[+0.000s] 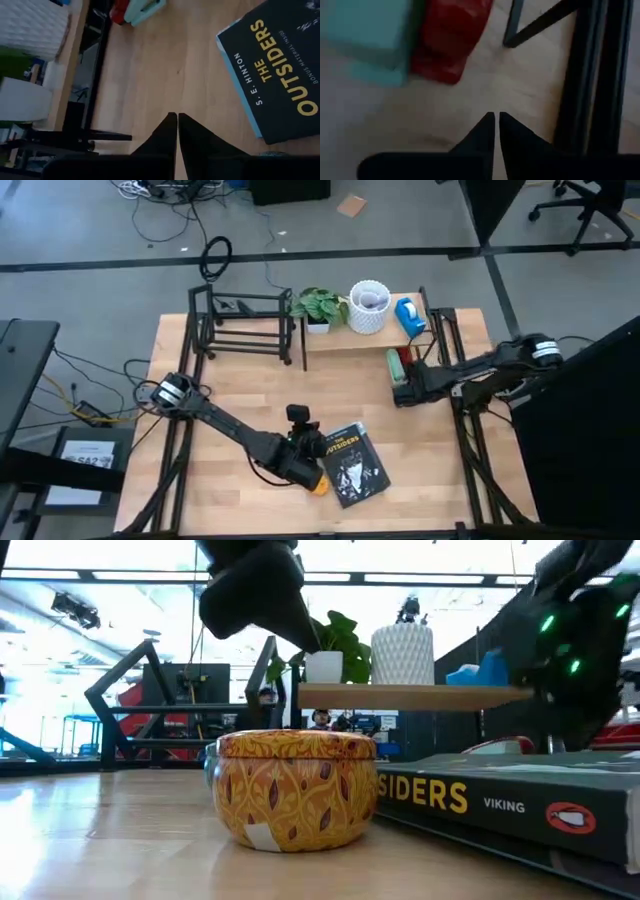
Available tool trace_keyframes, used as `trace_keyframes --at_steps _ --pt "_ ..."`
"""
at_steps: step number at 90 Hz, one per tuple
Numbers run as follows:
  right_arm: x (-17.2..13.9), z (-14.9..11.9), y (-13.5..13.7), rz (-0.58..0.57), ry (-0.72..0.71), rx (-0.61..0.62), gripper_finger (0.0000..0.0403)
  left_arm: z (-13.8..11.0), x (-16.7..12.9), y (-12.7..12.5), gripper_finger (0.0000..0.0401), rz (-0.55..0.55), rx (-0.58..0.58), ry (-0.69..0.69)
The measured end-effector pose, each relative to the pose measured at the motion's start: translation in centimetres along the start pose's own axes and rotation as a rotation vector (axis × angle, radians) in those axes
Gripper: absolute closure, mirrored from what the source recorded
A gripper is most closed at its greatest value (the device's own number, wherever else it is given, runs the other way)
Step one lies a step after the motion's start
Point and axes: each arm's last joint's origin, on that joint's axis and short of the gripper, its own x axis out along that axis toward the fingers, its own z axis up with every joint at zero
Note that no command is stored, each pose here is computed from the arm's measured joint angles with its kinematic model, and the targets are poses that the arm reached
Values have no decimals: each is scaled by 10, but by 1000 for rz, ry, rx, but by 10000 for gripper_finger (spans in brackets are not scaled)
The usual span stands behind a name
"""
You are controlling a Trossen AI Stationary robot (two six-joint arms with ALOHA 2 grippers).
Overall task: Stock shelves
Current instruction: Put the blue scented candle under the shelf
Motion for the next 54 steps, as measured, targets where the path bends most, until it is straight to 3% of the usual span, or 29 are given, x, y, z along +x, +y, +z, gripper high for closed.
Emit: trace_keyframes --at_steps 15,31,40,54 --pt "-52 -20 18 314 -150 -13 403 1 -20 8 401 -8 -33 -40" --pt "-90 -56 59 652 -301 -54 403 -6 -53 26 401 -49 -47 -50" --pt "-102 -73 85 783 -373 -89 403 -12 -71 36 400 -195 -32 -5" --pt "-106 -87 122 893 -469 -109 403 -24 -92 30 380 -524 88 14"
